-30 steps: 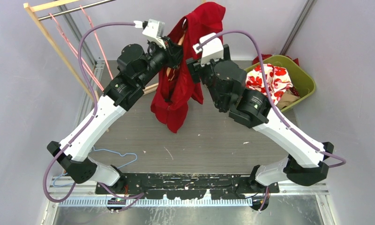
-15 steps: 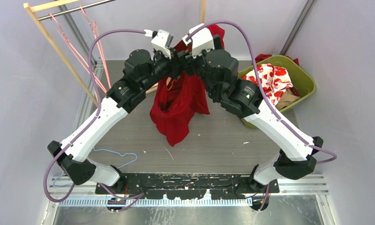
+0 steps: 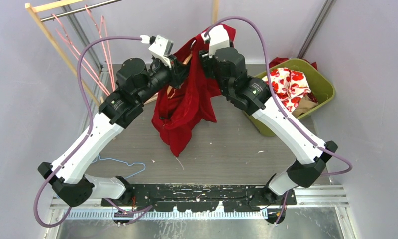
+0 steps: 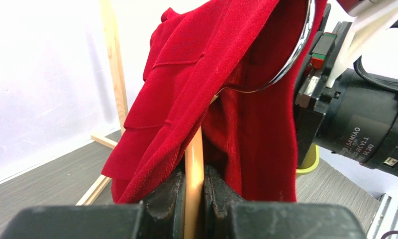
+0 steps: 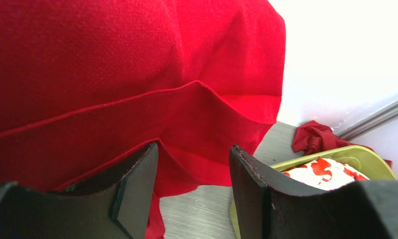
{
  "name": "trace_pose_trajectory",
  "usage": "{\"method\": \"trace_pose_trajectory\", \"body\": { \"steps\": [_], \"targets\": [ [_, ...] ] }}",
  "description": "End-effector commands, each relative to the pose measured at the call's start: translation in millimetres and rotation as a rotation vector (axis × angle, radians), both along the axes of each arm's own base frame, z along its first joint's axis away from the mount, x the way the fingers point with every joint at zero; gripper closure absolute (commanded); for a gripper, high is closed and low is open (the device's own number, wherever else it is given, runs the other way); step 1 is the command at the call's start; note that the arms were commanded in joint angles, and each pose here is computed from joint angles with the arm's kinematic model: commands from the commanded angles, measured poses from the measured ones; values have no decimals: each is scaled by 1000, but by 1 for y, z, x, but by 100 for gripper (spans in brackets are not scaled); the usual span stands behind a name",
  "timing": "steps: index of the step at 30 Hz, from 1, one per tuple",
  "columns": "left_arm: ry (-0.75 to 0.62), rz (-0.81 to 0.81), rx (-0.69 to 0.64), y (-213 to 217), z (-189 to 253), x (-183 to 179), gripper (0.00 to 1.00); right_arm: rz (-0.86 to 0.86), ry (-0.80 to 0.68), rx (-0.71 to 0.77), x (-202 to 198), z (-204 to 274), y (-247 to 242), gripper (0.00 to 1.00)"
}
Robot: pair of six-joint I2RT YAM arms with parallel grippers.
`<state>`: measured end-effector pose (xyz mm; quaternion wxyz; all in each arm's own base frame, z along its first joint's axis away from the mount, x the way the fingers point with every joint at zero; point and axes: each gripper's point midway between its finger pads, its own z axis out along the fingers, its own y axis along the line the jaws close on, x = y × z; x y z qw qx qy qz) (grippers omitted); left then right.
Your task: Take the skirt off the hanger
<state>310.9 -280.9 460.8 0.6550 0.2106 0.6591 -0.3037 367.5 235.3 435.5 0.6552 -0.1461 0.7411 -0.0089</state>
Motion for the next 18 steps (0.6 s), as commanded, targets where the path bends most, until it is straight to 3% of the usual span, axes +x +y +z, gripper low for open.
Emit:
{"method": "trace_pose_trajectory", "body": {
  "steps": [1,6,10,18],
  "targets": [
    [-203,28,-124,21,72,-16,100,31,-54,115,-15,31,-5,41],
    [-250,112,-162,29,88,-2,100,118,-43,190,-43,45,-5,43],
    [-280,131,-149,15,98,19,100,178,-55,170,-74,52,3,44],
    [-318,141,-289,2,139,33,100,356,14,179,-116,28,61,47]
  ]
}}
